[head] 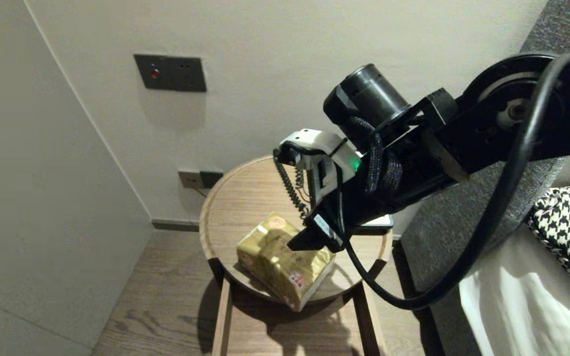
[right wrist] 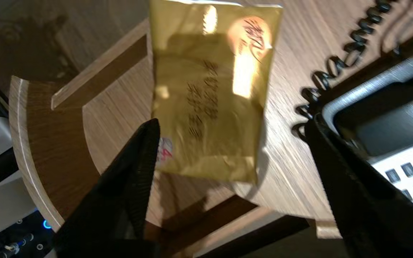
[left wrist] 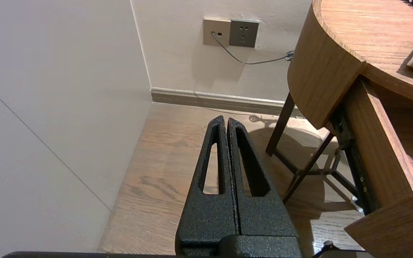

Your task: Put the tissue on the table in the drawer one by one

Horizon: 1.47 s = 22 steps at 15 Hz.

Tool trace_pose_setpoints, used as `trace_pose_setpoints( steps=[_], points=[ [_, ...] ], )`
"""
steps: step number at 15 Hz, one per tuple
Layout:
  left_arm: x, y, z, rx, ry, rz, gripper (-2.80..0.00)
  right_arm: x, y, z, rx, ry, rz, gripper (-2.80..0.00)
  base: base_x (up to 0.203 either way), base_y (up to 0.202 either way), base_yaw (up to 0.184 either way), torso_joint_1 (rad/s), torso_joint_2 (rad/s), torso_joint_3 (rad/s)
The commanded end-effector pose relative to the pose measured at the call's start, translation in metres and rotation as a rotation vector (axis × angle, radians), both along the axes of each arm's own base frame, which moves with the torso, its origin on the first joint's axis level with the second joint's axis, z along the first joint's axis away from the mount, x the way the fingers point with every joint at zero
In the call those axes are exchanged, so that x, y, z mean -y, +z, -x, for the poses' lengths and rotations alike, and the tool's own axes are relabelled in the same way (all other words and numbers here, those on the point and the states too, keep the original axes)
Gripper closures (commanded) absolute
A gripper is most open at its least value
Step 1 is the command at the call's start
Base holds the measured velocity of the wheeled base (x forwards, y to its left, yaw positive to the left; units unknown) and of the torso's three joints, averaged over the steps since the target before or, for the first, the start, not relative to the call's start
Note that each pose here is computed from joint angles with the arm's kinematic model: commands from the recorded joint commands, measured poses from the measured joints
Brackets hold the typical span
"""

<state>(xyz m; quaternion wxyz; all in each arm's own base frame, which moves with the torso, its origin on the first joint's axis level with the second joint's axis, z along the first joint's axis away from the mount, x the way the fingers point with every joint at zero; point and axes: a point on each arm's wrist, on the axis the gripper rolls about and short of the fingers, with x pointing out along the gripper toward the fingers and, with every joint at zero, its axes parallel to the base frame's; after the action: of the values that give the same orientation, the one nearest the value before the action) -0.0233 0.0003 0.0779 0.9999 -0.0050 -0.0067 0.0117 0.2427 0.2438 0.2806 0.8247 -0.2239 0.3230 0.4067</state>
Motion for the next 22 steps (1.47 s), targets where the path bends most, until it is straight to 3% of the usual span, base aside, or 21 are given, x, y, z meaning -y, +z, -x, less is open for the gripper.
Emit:
trace_pose_setpoints(
  steps=[1, 22],
  points=[
    [0.0, 0.0, 0.0, 0.002, 0.001, 0.001, 0.0, -0.009, -0.006, -0.004, -0.011, 0.015, 0.01, -2.8, 0.0, 0.0, 0.0, 0.0, 0.0, 0.0],
    [0.0, 0.0, 0.0, 0.002, 0.001, 0.001, 0.0, -0.041, -0.061, -0.023, -0.125, 0.038, 0.108, -2.8, 0.0, 0.0, 0.0, 0.0, 0.0, 0.0]
  ],
)
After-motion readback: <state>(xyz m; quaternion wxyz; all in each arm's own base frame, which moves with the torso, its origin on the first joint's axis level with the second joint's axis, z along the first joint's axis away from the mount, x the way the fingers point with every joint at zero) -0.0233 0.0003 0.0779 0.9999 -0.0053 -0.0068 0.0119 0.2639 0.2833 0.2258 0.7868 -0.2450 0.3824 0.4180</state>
